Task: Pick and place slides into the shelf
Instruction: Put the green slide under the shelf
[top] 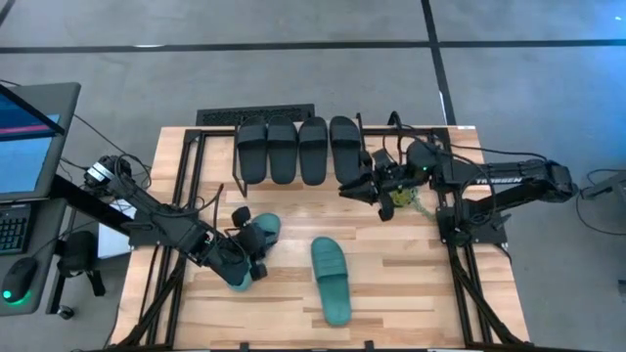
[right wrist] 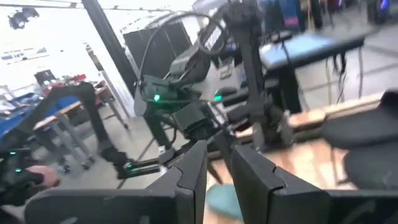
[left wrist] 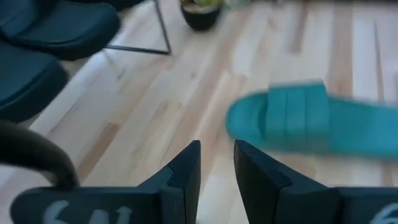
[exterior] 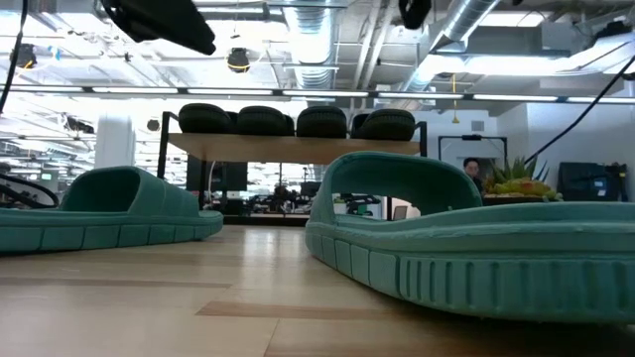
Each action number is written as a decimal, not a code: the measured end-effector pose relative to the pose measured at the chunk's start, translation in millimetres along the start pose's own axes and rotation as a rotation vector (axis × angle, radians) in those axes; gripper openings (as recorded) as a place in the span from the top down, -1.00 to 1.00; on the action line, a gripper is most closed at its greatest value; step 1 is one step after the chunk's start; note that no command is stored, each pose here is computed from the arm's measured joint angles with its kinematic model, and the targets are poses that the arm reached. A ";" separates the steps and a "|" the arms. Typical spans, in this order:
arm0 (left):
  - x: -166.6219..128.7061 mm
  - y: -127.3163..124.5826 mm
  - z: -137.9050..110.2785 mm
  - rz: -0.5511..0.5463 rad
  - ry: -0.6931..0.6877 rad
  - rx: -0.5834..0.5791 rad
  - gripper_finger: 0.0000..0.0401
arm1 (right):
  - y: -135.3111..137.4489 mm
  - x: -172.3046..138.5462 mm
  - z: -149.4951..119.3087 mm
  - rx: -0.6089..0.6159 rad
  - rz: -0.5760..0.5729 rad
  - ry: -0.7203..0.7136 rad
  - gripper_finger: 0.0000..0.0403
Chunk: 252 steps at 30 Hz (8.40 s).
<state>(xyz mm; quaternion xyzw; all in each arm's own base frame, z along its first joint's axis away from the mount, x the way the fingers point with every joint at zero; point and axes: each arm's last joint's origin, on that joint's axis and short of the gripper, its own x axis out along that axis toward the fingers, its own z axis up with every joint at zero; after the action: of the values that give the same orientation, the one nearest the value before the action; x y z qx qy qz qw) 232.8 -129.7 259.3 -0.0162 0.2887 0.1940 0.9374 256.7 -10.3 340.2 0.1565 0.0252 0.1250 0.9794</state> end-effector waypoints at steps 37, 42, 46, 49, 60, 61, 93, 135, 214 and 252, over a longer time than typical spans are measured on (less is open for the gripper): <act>-10.7 7.9 -32.3 -0.211 0.452 0.329 0.57 | 47.0 -13.9 -51.3 -0.146 -0.422 0.358 0.68; -19.2 10.1 -39.6 -0.122 0.436 0.429 0.57 | 61.1 -29.3 -55.2 -0.179 -0.525 0.376 0.68; -15.9 7.3 -48.8 -0.074 0.480 0.514 0.57 | 69.6 -43.1 -58.4 -0.180 -0.632 0.369 0.68; -10.2 -0.5 -57.0 -0.062 0.502 0.580 0.57 | 78.4 -52.5 -60.3 -0.200 -0.693 0.340 0.68; 9.7 -15.5 -78.1 0.051 0.534 0.635 0.57 | 99.7 -65.6 -61.7 -0.227 -0.710 0.253 0.68; 11.3 -16.3 -79.6 0.062 0.535 0.638 0.57 | 100.1 -65.6 -61.8 -0.223 -0.709 0.251 0.68; 70.6 11.3 -57.3 0.205 0.501 0.428 0.57 | 101.2 -65.4 -61.7 -0.199 -0.704 0.239 0.68; 82.3 20.3 -48.7 0.211 0.479 0.560 1.00 | 100.6 -65.7 -62.1 -0.213 -0.707 0.248 0.68; 89.6 40.0 -40.7 0.469 0.376 0.362 1.00 | 99.3 -65.4 -61.5 -0.236 -0.715 0.253 0.68; 113.7 64.2 -29.1 0.439 0.435 0.443 0.83 | 99.4 -65.4 -61.5 -0.229 -0.715 0.251 0.68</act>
<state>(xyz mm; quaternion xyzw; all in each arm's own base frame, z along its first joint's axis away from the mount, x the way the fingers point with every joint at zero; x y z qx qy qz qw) 279.4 -34.3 178.0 0.2085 0.5126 0.3150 0.7711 164.5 83.0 313.5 0.0109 0.1835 -0.2041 0.9615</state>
